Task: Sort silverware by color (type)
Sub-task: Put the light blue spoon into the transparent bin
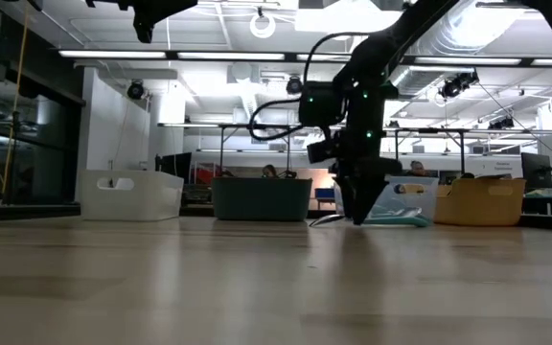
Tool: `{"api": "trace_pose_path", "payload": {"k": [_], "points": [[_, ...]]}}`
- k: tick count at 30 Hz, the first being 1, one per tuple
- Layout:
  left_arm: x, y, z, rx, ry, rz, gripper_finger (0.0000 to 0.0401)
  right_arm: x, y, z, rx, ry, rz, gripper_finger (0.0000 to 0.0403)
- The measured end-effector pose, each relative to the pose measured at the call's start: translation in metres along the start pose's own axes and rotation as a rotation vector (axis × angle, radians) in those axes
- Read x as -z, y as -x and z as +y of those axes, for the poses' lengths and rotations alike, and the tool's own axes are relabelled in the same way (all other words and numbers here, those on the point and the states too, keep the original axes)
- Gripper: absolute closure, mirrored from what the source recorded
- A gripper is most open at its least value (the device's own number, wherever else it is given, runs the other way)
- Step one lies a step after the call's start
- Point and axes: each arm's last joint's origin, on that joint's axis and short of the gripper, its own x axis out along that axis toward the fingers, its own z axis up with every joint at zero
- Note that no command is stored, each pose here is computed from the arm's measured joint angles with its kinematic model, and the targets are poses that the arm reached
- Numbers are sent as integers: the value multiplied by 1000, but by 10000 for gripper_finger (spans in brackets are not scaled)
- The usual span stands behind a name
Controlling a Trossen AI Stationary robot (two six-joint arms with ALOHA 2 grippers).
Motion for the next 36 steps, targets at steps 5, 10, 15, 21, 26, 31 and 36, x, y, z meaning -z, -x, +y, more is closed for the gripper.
{"api": "trace_pose_path", "payload": {"k": [5,10,15,21,26,31,36], "points": [[0,0,0,0,0,0,220,-1,-4,2,-11,3,5,213],[0,0,0,0,0,0,220,-2,-4,5,-15,10,7,249],[0,0,0,0,0,0,220,-2,-4,6,-34,-32,5,333],[0,0,0,0,0,0,220,-6,-4,14,-122,-103,-27,387],[0,0,0,1,0,-1,220,-14,0,42,-268,-114,-45,392],[0,0,0,1,0,-1,220,-16,9,81,-374,-36,-32,393],[0,0,0,1,-1,-1,220,1,22,114,-402,-44,-64,393]]}}
